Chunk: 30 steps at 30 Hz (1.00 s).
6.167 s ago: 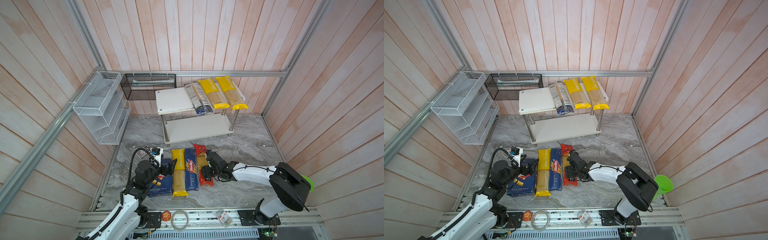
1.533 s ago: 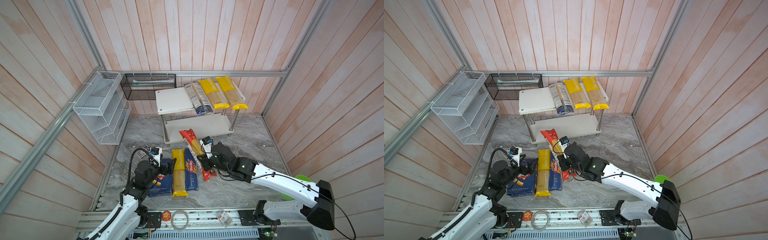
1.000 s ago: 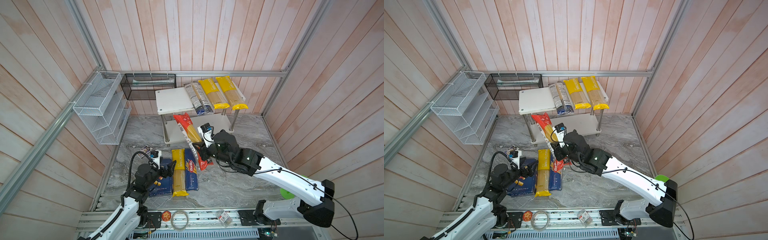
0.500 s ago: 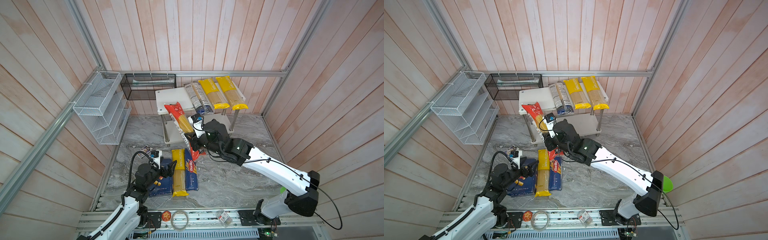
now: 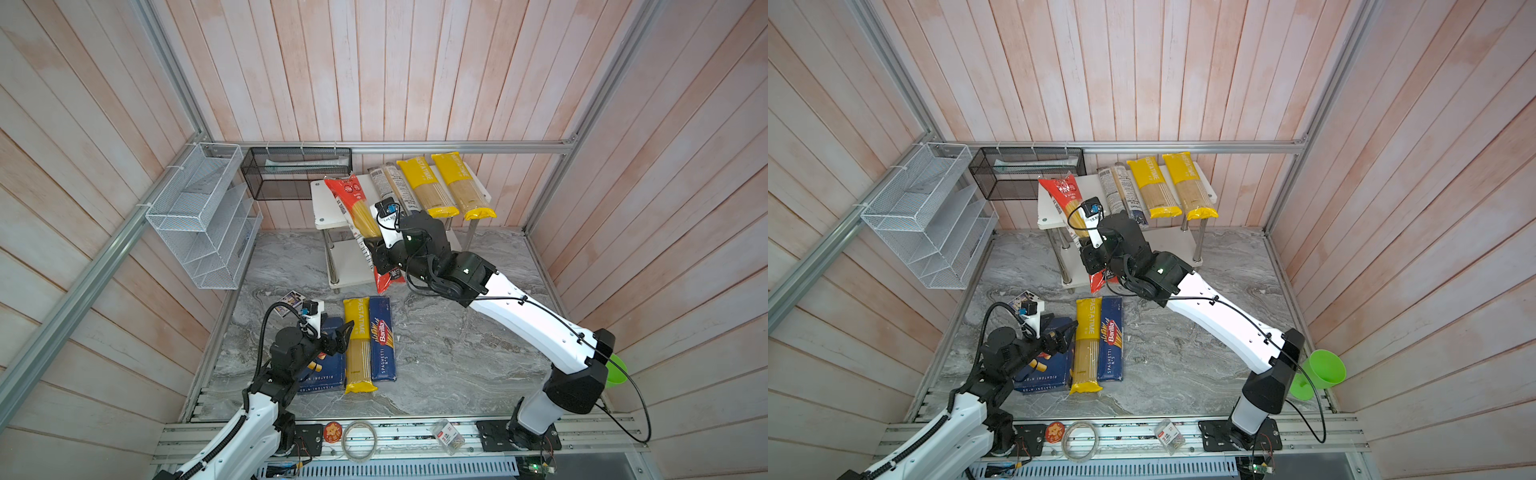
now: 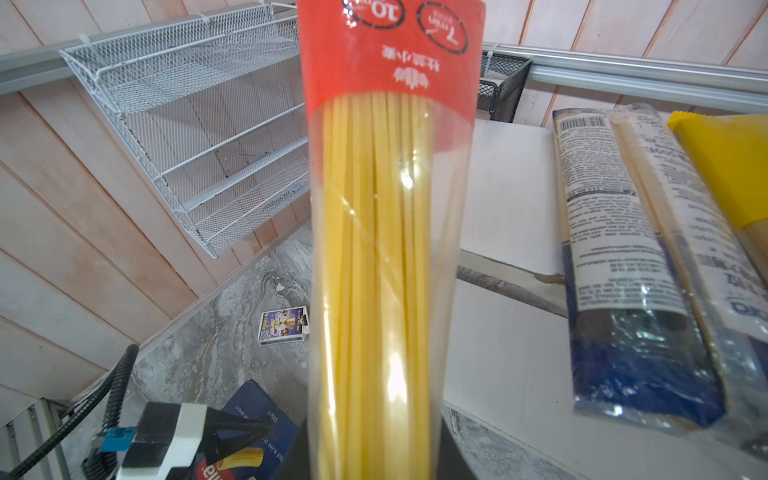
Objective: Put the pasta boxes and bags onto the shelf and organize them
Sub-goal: 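Raise the held red bag onto the top shelf beside the white-labelled bag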
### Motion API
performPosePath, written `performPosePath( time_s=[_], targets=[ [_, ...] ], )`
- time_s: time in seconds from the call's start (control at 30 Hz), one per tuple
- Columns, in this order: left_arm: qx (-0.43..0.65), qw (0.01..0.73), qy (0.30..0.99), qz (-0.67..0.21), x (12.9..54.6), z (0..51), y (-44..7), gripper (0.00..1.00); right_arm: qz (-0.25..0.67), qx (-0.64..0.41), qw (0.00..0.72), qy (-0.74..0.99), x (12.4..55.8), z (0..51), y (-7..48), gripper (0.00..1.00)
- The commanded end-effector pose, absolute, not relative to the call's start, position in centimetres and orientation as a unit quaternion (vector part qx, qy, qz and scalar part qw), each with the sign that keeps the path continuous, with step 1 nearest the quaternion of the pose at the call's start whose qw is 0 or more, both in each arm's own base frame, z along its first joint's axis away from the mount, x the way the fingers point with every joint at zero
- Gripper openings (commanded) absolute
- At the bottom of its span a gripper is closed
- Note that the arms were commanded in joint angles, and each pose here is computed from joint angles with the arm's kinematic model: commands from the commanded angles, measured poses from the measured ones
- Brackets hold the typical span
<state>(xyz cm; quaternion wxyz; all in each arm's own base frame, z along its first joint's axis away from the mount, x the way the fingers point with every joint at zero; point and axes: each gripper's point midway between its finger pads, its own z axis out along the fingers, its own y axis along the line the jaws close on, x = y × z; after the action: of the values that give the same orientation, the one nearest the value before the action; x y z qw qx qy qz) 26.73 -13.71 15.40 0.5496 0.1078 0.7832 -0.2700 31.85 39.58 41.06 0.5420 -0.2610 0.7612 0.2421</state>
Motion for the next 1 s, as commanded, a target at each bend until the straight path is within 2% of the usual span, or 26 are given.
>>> performPosePath(
  time_s=[0.0,0.67,0.97],
  targets=[
    [0.117,0.552,0.778,-0.276,26.6,15.5,-14.1,1.00,0.280,-0.232,0.609,0.706,32.5,48.0,39.4,0.22],
    [0.119,0.550,0.779,-0.278,26.7,15.4,-14.2,1.00,0.267,-0.209,0.626,0.702,38.6,49.1,41.7,0.22],
    [0.120,0.550,0.778,-0.278,26.6,15.5,-14.2,1.00,0.263,-0.185,0.632,0.705,41.4,48.7,41.0,0.22]
  ],
)
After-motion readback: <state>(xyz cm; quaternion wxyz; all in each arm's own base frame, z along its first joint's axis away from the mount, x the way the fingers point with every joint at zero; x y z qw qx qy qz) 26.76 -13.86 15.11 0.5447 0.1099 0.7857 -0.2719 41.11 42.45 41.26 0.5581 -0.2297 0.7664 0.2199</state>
